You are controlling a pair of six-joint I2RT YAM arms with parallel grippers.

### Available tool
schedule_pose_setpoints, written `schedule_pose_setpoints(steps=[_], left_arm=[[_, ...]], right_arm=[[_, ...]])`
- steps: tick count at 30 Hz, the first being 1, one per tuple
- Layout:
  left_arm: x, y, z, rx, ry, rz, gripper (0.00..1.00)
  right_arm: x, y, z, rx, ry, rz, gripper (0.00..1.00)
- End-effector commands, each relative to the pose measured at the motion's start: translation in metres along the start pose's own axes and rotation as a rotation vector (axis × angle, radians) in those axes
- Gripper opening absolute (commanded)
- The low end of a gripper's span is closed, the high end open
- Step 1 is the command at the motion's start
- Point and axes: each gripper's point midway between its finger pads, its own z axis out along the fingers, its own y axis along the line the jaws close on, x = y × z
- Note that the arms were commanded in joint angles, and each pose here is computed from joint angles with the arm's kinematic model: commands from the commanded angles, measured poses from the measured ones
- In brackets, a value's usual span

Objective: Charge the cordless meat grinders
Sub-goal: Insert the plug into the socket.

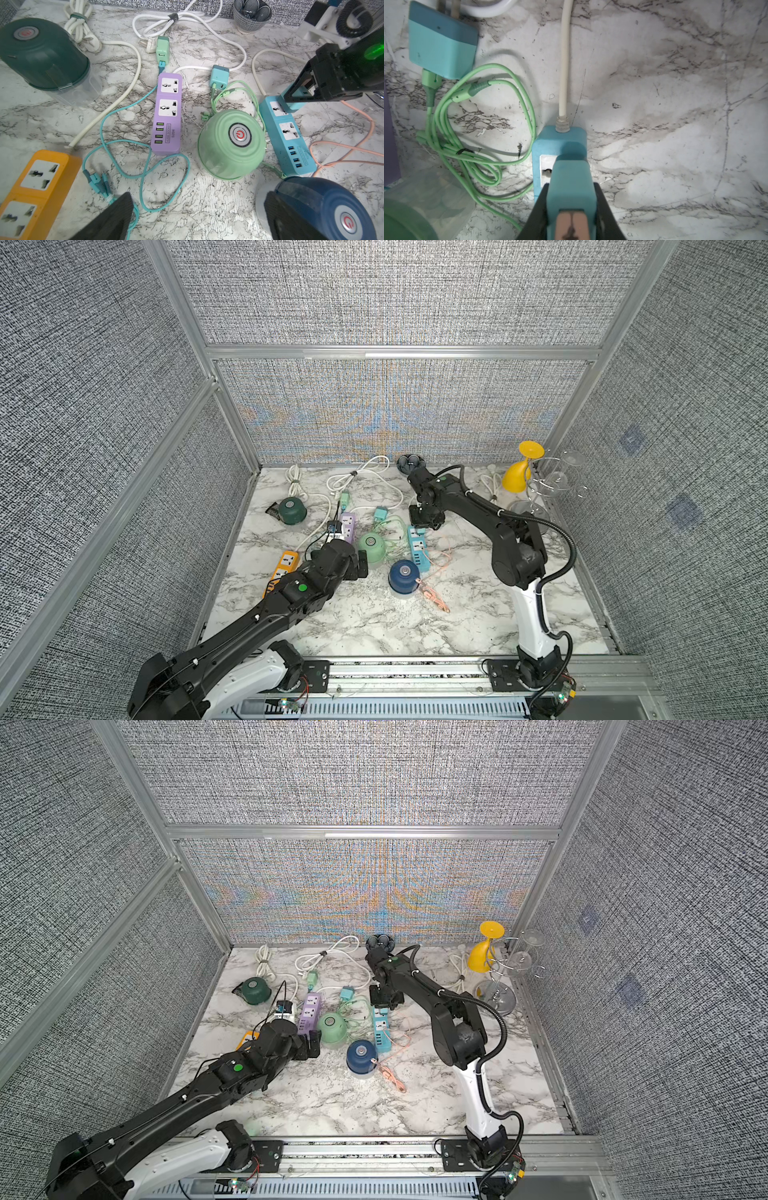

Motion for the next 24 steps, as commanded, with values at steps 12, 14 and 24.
schedule_pose_setpoints(steps=[12,14,24], left_arm=[[-0.002,0.0,0.001,-0.002,-0.008,-0.001,0.99],[-0.002,0.001,0.0,0.0,-0.014,-0.005,0.99],[-0.001,0.001,-0.001,0.0,-0.001,-0.005,0.99]], right_arm=[[0.035,-0.002,0.041,0.1,0.089,0.002,0.0],[0.038,-0.002,0.045,0.097,0.099,0.007,0.0],[0.057,-0.009,0.054,0.103,0.127,0.024,0.0]])
